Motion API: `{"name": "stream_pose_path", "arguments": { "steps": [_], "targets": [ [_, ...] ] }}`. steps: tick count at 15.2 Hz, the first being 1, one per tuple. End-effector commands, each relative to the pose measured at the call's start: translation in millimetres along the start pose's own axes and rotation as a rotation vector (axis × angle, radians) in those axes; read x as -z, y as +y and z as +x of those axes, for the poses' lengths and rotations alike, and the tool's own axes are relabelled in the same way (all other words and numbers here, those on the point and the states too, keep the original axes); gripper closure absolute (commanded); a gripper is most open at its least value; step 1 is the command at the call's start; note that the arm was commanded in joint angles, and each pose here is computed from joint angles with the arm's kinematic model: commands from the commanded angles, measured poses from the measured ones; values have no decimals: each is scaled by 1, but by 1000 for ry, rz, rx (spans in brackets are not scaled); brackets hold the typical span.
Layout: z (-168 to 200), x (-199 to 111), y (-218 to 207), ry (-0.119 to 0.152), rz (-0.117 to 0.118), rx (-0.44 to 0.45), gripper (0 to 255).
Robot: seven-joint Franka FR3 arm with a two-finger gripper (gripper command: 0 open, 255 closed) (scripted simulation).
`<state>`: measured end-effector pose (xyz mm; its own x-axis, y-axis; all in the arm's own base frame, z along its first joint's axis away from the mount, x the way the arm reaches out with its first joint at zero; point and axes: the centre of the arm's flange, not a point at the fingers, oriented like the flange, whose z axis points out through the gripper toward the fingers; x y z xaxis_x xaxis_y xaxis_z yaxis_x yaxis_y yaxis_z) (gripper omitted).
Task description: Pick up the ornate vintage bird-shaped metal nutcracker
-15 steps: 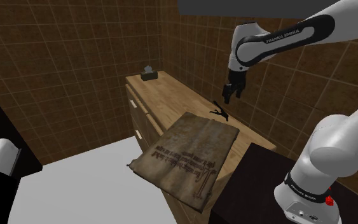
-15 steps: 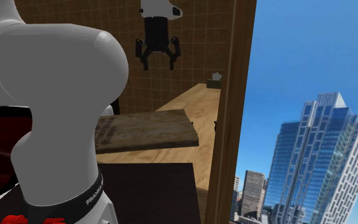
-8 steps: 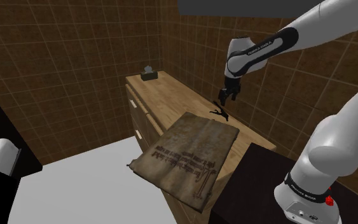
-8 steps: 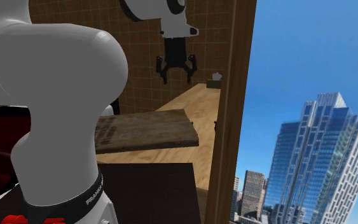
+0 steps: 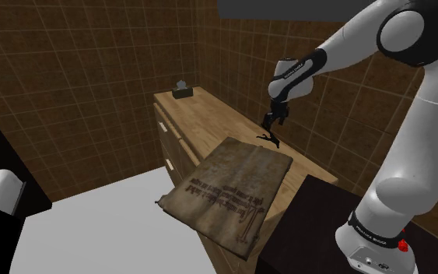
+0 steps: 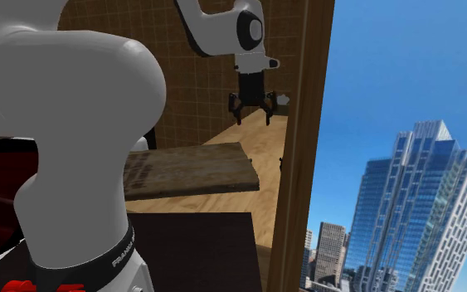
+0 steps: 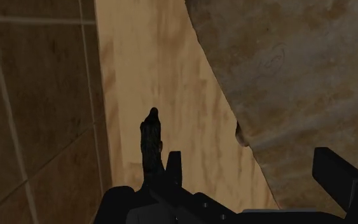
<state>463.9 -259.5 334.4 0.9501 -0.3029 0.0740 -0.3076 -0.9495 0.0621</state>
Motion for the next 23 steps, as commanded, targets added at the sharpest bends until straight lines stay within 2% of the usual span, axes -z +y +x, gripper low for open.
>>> {"name": "stream_pose_path", "arguments": {
  "steps": [1,13,22,23],
  "targets": [
    [13,-17,14,11,-6,-13,0],
    [94,-109,94,69,-34,-87,0],
    [91,-149,92,69,-34,-87,0],
    [91,-148,93,69,-34,-87,255]
  ]
}}
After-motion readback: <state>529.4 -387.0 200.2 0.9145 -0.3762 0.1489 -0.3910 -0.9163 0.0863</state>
